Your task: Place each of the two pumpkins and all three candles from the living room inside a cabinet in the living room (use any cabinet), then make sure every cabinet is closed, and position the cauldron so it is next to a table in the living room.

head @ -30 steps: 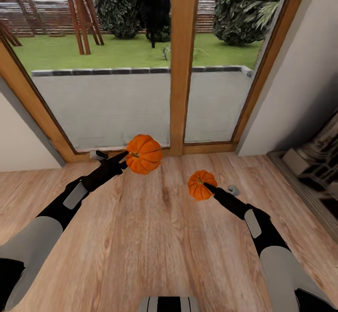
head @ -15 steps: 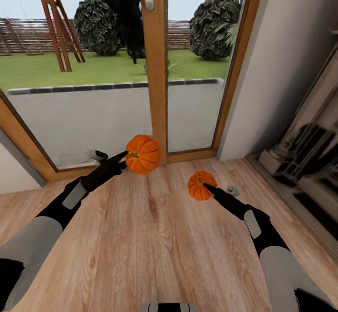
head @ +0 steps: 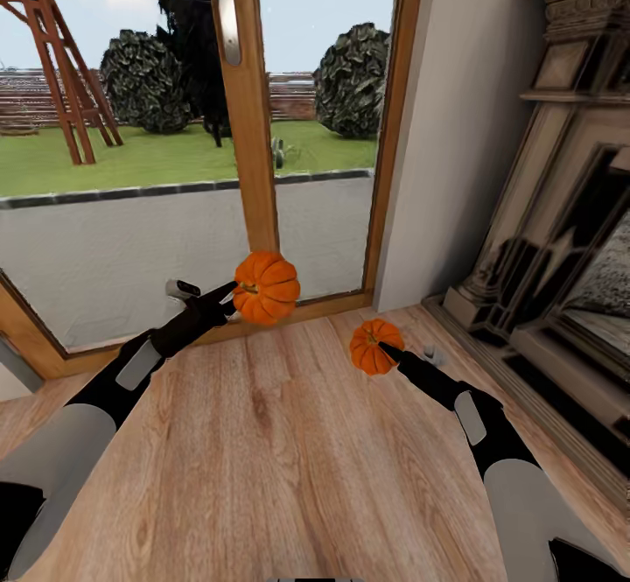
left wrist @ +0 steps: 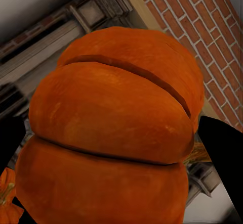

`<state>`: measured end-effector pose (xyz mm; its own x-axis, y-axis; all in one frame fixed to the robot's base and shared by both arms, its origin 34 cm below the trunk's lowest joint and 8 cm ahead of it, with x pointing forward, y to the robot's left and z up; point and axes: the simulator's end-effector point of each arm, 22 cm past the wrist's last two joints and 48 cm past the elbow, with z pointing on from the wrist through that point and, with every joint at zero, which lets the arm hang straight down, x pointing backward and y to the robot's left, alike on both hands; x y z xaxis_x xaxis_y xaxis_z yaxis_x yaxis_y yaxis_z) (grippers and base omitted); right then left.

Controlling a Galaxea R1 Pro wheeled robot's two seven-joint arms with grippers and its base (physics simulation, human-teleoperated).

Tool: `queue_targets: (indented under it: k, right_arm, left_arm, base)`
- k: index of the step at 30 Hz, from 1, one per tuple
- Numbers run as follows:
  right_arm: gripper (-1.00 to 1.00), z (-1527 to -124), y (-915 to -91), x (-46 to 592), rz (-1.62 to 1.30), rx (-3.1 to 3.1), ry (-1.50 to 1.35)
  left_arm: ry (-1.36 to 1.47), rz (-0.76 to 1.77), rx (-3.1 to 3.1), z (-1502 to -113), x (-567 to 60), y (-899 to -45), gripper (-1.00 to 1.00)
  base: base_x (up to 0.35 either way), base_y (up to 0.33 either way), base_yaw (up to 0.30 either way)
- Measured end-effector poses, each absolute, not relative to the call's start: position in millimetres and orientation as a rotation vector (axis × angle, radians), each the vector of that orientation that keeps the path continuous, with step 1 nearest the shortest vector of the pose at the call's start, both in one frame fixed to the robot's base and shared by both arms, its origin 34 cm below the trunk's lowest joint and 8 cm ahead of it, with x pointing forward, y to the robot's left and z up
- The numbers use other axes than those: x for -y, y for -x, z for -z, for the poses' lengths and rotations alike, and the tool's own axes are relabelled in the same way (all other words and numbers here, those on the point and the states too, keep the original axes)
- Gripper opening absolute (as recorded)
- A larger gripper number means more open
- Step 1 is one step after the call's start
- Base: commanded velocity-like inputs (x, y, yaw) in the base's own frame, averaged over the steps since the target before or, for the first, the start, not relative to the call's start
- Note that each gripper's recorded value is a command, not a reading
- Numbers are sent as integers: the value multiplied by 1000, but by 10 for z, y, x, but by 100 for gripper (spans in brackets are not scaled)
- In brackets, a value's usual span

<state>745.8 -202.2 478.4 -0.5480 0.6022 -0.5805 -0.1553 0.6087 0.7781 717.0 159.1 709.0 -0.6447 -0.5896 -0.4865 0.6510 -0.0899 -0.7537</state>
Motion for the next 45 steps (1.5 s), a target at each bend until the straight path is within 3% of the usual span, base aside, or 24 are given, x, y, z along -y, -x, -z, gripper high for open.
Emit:
queue_targets:
  k: [45]
  right_arm:
    - [-100,-5350,-7463,2030,-1024,-1839,-308]
  left_arm:
    - [-172,1815,-1241,-7649,-1705,-6917,-100]
  base:
    - [0,0,-230]
